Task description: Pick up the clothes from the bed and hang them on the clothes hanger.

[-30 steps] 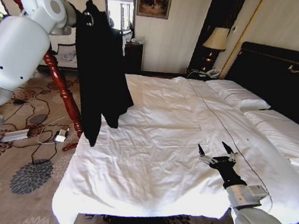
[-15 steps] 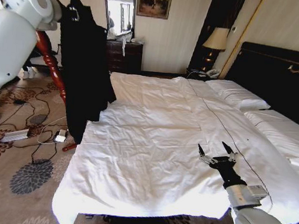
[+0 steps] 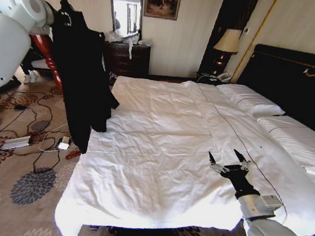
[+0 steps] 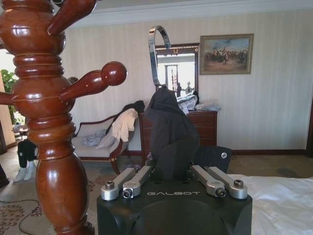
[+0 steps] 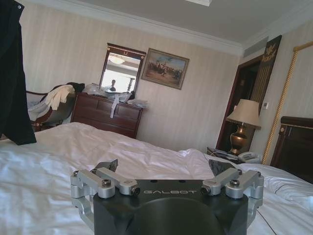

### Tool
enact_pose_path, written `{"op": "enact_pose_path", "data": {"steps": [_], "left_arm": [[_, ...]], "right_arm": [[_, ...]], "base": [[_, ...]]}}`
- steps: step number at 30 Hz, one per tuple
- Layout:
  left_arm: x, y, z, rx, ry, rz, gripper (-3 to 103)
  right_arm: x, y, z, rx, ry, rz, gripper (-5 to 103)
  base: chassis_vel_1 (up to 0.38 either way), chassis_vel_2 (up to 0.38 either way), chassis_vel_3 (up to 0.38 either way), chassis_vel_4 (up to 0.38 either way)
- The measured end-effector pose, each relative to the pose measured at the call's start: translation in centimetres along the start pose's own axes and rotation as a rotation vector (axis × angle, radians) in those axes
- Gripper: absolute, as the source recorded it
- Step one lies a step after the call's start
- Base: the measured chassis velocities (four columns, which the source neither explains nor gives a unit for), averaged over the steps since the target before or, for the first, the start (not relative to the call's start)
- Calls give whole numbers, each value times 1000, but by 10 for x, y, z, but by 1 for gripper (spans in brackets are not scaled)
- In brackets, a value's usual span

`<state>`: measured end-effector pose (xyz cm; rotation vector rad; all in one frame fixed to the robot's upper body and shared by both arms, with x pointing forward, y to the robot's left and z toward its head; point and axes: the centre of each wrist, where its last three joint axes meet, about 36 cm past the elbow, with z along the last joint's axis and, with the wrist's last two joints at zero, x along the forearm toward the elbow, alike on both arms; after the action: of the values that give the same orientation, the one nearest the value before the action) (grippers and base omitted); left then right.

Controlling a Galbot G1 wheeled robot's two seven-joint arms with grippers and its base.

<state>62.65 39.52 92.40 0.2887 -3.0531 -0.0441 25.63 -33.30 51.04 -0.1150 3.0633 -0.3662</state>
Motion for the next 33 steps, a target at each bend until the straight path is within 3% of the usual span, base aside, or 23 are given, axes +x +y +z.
{"op": "enact_pose_path", "data": {"steps": [15, 33], "left_arm": [[12, 38, 15, 19, -3, -47, 20], [6, 43, 34, 49, 16, -59, 20]], "right_arm": [[0, 0, 0, 0, 0, 0, 100], [0, 0, 0, 0, 0, 0, 100]], "base": [[0, 0, 0, 0], [0, 0, 0, 0]]}}
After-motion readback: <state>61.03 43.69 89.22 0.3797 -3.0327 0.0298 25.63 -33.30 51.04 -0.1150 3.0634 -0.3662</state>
